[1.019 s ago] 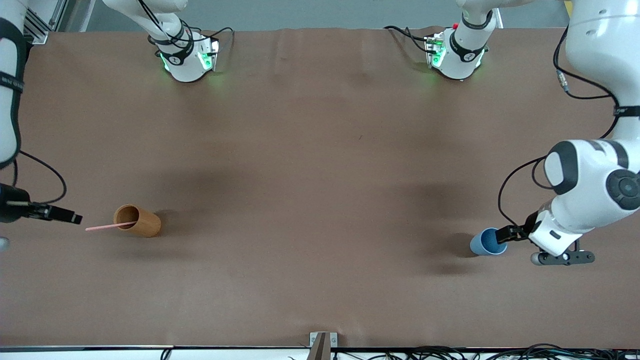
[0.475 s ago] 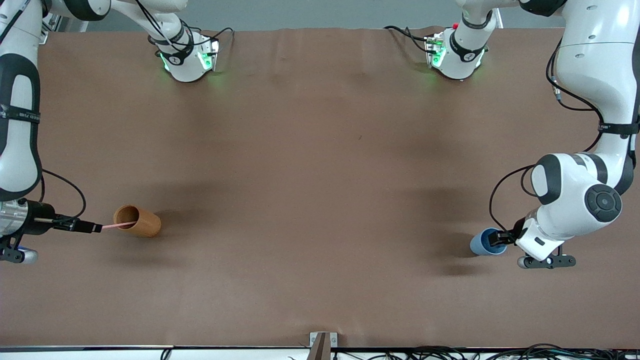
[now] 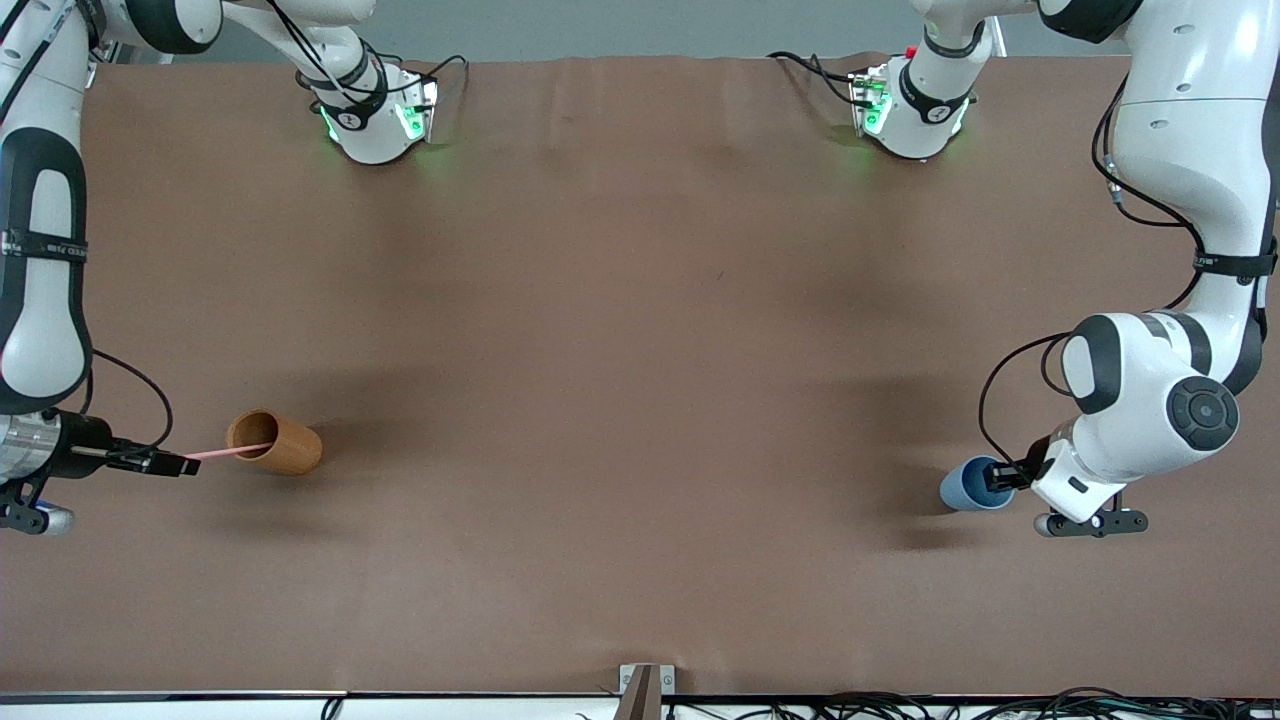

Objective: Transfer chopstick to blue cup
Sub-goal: 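Grasp the pink chopstick with the right gripper while the left gripper grasps the cup, then lift the chopstick from the tan cup while the left gripper moves the blue cup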

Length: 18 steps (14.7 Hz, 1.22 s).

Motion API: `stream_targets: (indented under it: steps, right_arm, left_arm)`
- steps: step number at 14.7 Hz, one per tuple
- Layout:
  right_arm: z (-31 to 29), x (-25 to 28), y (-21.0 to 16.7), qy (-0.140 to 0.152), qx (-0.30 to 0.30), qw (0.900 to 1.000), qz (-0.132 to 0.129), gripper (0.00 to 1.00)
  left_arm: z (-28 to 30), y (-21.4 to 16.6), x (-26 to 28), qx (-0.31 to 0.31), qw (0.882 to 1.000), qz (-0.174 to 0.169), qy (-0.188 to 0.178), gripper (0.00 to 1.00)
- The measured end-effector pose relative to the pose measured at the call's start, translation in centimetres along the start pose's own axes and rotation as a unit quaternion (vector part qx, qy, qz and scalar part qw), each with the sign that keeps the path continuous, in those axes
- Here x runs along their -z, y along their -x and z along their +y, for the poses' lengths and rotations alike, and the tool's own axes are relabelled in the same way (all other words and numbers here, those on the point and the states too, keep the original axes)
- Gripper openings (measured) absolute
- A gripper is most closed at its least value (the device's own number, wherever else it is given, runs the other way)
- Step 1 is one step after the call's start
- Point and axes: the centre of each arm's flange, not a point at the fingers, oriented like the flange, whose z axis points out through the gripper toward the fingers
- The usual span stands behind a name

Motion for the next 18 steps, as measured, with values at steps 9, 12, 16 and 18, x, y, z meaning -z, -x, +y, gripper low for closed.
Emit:
stream_targets:
  steps: [9,12,16,18]
  right_arm:
    - [-0.3,-0.1,-0.1,-0.005,-0.010,1.000,0.000,0.40]
    - [-0.4,-0.1,0.0,-0.006,-0.010,1.000,-0.002,0.34]
    - [-0.5,-0.2,0.0,-0.006,-0.014,1.000,-0.004,0.28]
    - [-0.5,-0.2,0.0,-0.006,-0.015,1.000,-0.004,0.27]
  left_arm:
    - [5.0,0.6,3.9,-0.034,0.999,-0.022,0.013,0.05]
    - [11.4,2.3,7.8,-0.035,0.999,-0.035,0.014,0.05]
    - [24.1,6.4,9.3,0.015,0.999,-0.036,0.010,0.05]
    - [30.3,9.5,8.8,0.038,0.998,-0.042,0.005,0.05]
